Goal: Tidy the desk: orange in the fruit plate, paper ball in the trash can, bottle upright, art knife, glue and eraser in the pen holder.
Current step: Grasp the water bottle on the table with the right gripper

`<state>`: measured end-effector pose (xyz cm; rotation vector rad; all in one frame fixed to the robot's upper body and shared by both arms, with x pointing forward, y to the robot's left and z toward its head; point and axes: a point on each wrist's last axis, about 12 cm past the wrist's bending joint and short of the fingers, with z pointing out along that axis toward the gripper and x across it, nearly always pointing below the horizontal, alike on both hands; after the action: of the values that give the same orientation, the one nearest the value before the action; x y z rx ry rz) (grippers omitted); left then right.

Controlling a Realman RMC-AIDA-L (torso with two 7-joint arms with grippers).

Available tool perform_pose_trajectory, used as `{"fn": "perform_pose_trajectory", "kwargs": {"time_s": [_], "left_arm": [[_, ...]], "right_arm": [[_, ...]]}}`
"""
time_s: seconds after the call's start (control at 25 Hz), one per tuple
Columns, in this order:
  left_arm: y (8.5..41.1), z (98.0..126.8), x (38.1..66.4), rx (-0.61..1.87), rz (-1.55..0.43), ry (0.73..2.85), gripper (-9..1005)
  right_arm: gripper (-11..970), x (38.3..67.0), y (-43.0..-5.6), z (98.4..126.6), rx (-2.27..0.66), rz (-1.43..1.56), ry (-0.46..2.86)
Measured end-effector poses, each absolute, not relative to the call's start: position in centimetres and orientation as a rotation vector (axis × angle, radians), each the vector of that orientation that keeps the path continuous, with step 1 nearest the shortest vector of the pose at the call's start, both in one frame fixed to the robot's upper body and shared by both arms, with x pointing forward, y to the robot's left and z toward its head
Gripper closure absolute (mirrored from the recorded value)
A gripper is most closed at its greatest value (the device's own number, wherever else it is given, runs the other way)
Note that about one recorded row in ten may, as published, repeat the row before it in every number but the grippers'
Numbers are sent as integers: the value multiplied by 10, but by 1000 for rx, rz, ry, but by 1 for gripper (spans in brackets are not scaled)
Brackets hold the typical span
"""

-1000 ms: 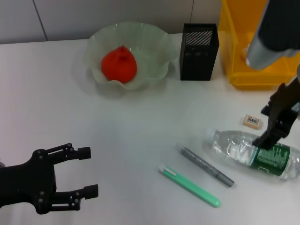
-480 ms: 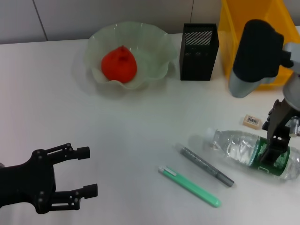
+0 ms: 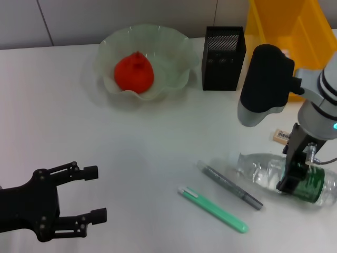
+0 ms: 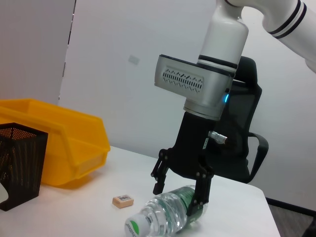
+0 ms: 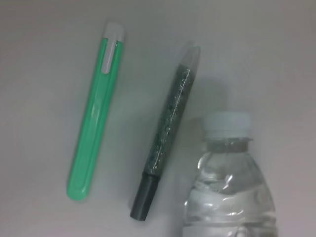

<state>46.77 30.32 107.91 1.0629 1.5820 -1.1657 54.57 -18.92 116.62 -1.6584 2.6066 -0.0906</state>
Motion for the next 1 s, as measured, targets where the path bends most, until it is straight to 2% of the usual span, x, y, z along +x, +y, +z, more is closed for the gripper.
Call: {"fn": "perform_pose_trajectory", "kwargs": {"time_s": [0.64,1.0], "left_arm": [[303,1078,466,1056,-1173,1584,133],[303,1077,466,1053,-1171,1587,133]], "right_arm": [[136,550,-184,1136,-1649,-113,2616],[138,550,-186,1132,-1629,-111,2631]]}}
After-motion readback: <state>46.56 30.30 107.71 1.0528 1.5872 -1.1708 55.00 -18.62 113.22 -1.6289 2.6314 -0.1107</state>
